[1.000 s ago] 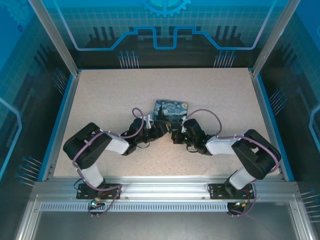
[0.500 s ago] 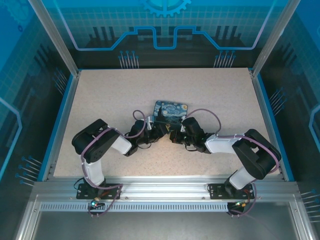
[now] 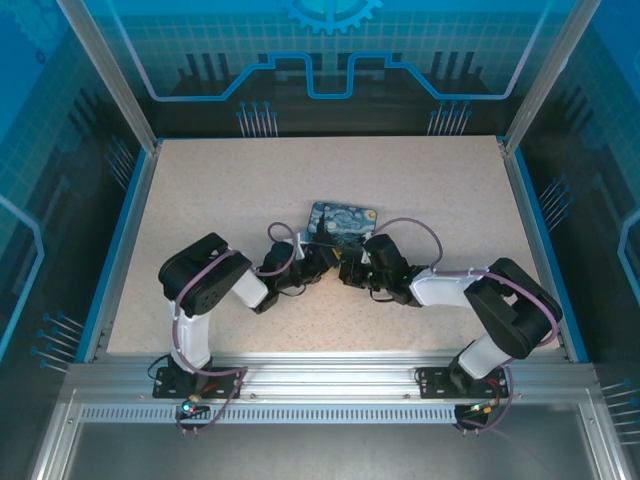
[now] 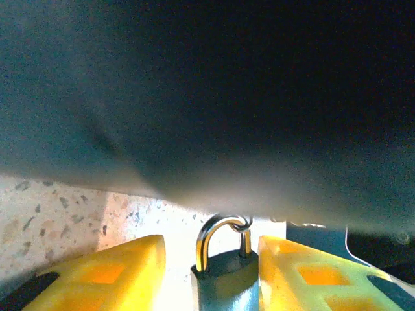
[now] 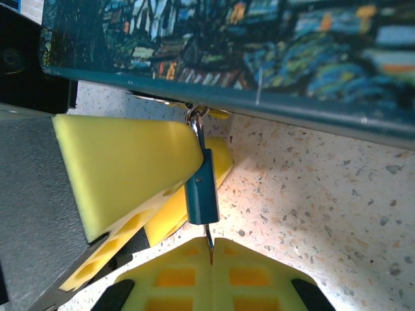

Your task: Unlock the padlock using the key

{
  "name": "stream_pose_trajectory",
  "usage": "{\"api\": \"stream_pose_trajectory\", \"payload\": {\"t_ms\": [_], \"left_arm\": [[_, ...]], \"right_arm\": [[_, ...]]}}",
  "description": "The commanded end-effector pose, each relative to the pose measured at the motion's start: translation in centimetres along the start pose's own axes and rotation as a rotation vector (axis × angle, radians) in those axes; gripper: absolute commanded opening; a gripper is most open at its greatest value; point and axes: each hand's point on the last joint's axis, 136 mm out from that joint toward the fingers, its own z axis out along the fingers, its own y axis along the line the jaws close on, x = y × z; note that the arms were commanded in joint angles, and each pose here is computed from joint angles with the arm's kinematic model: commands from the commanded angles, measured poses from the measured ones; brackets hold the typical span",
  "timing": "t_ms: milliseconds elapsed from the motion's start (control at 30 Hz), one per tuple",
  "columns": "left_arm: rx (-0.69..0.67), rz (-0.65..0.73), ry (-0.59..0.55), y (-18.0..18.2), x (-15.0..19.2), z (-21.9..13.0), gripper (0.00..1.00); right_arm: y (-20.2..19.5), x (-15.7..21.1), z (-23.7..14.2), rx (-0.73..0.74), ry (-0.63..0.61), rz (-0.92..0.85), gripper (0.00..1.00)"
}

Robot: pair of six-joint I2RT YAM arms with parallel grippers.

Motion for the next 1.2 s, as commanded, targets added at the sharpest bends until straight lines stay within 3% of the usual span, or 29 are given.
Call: {"api": "stream_pose_trajectory", "payload": {"t_ms": [0, 333, 500, 667, 767, 967, 1167], "left_arm": [[0.040, -0.018, 0.000, -0.8, 0.2, 0.9, 0.42], [0.053, -0.021, 0.000, -1.2, 0.3, 1.2, 0.33], [0.058, -0.022, -0.005, -1.3, 0.2, 1.1, 0.22], [0.061, -0.014, -0.012, -1.7, 0.1, 0.9, 0.07], [0.061, -0.004, -0.016, -1.9, 0.0, 0.8, 0.03], [0.057, 0.019, -0.019, -2.5, -0.1, 0.4, 0.01], [0.069, 0.022, -0.022, -3.1, -0.2, 0.1, 0.01]], "right_arm": [[0.9, -0.1, 0.2, -0.025, 0.017, 0.017, 0.00], [1.1, -0.2, 0.3, -0.041, 0.016, 0.044, 0.00], [0.9, -0.3, -0.1, -0.042, 0.008, 0.049, 0.01], [0.0, -0.2, -0.9, -0.006, -0.007, 0.030, 0.18], [-0.3, -0.2, -1.5, 0.006, -0.007, -0.002, 0.27], [-1.6, -0.3, -3.3, 0.070, -0.039, -0.089, 0.41], [-1.4, -2.0, -6.6, 0.140, -0.136, -0.303, 0.52]]}}
